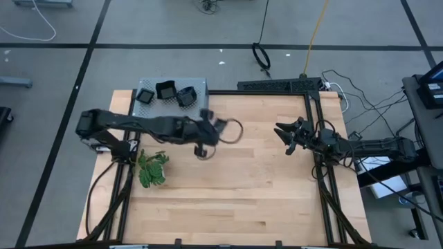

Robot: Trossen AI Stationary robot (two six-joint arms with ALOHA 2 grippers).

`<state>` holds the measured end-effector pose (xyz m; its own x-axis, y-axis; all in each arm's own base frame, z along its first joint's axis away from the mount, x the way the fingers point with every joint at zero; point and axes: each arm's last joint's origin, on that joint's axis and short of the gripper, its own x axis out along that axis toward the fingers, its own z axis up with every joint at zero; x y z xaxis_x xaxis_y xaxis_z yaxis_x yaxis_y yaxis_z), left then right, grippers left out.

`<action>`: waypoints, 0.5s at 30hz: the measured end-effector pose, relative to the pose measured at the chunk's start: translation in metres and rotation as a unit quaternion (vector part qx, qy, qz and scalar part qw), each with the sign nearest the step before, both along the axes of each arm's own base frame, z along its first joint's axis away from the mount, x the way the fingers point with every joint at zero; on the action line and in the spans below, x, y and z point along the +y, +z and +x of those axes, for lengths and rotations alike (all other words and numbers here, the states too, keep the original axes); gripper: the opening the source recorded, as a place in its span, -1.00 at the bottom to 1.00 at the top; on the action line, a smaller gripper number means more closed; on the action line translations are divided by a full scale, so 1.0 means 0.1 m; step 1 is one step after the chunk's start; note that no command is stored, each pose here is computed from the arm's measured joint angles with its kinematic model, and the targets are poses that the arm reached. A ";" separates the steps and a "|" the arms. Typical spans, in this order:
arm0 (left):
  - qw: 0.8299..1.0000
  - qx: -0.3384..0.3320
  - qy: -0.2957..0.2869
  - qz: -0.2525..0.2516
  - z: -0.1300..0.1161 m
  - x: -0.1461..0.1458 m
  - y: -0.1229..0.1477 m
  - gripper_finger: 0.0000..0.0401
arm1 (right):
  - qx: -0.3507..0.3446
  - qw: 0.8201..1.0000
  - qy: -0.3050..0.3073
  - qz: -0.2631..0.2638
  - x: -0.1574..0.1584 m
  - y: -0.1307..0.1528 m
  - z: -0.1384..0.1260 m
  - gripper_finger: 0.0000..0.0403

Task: Pick & Place Mini shaped plates
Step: Stack the square plate on top of the square plate on the shelf

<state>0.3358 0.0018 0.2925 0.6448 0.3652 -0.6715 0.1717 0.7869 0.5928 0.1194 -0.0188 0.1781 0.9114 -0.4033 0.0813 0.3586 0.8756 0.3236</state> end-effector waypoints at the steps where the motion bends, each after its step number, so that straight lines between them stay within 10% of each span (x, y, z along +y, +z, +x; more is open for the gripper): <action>1: 1.000 -0.006 0.019 0.011 -0.05 0.04 0.06 -0.92 | 0.000 1.000 0.000 0.000 0.00 0.00 0.00 -0.36; 15: 0.947 -0.074 0.310 0.045 -0.99 0.69 0.67 -0.93 | 0.003 1.000 0.000 0.000 0.00 -0.01 0.00 -0.35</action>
